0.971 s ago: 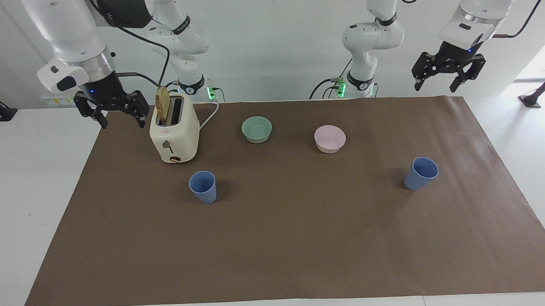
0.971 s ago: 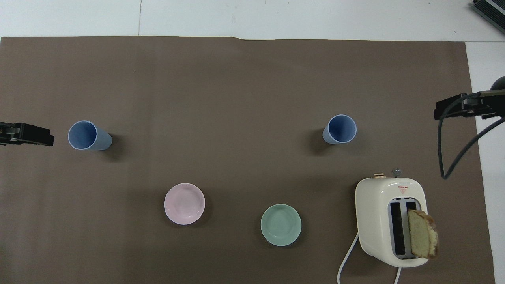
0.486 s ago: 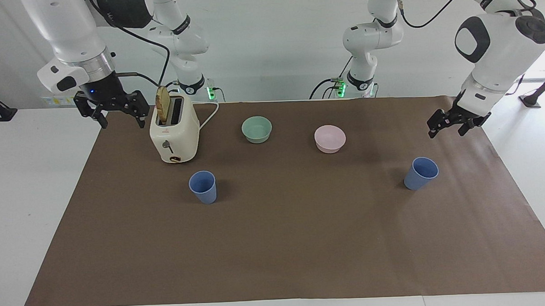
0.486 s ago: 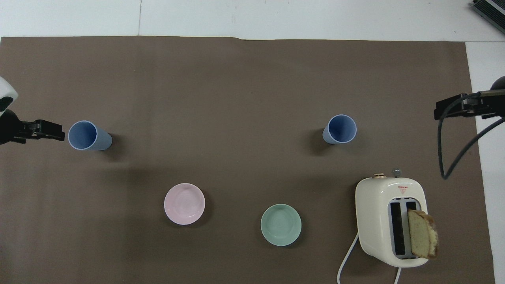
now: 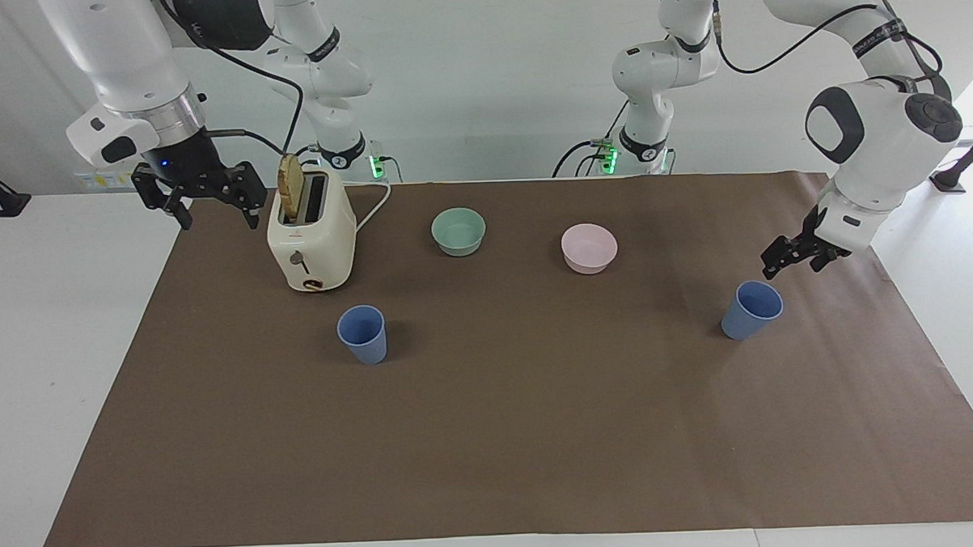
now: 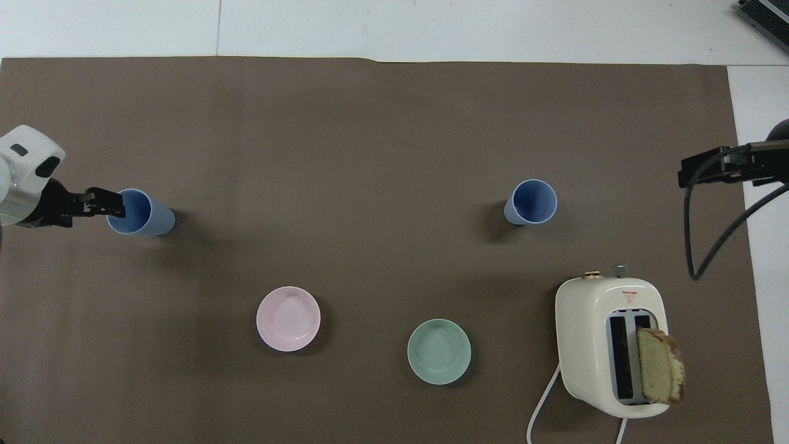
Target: Stack blue cups with both arms
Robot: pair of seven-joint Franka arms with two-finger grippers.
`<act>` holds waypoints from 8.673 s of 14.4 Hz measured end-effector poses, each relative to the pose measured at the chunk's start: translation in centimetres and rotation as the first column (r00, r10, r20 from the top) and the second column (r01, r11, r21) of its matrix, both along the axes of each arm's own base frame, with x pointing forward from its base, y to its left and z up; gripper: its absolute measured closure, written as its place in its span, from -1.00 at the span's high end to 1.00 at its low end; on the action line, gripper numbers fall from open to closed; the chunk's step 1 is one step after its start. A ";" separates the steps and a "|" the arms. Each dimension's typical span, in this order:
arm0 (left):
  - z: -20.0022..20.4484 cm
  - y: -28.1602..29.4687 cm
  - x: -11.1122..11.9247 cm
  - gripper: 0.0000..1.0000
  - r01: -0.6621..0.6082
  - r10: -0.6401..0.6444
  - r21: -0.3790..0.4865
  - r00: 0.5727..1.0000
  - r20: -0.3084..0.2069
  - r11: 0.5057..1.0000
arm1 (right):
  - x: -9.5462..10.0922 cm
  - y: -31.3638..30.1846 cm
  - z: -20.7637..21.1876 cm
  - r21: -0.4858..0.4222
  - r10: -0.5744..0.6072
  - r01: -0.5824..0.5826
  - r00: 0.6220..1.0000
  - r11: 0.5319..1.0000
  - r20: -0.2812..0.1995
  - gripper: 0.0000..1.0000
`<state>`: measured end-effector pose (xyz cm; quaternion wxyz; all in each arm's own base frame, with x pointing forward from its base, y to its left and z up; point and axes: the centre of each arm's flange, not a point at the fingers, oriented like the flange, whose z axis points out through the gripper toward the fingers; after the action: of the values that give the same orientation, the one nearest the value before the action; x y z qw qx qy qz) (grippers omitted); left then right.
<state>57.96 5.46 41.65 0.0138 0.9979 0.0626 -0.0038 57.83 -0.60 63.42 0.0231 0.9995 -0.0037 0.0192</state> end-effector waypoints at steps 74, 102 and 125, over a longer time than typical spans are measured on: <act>8.4 -18.1 -1.8 1.00 0.133 -0.132 -0.019 0.990 0.051 0.991 | 1.7 2.5 -5.8 0.078 0.025 -0.029 0.999 0.997 0.047 1.00; 27.3 -11.1 -6.9 1.00 0.297 -0.298 0.027 0.954 0.029 0.954 | 3.7 8.8 -29.0 0.158 0.069 -0.061 0.997 0.986 -0.044 -0.53; 27.6 -9.8 -6.4 1.00 0.272 -0.273 0.032 0.960 0.060 0.962 | 1.2 31.8 -12.1 0.177 -0.058 0.055 0.998 0.983 0.008 -0.93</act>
<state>51.53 -4.30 69.20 0.0036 0.9967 -0.0759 0.0269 59.07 31.20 51.33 -0.0652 0.9970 -0.0338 0.0248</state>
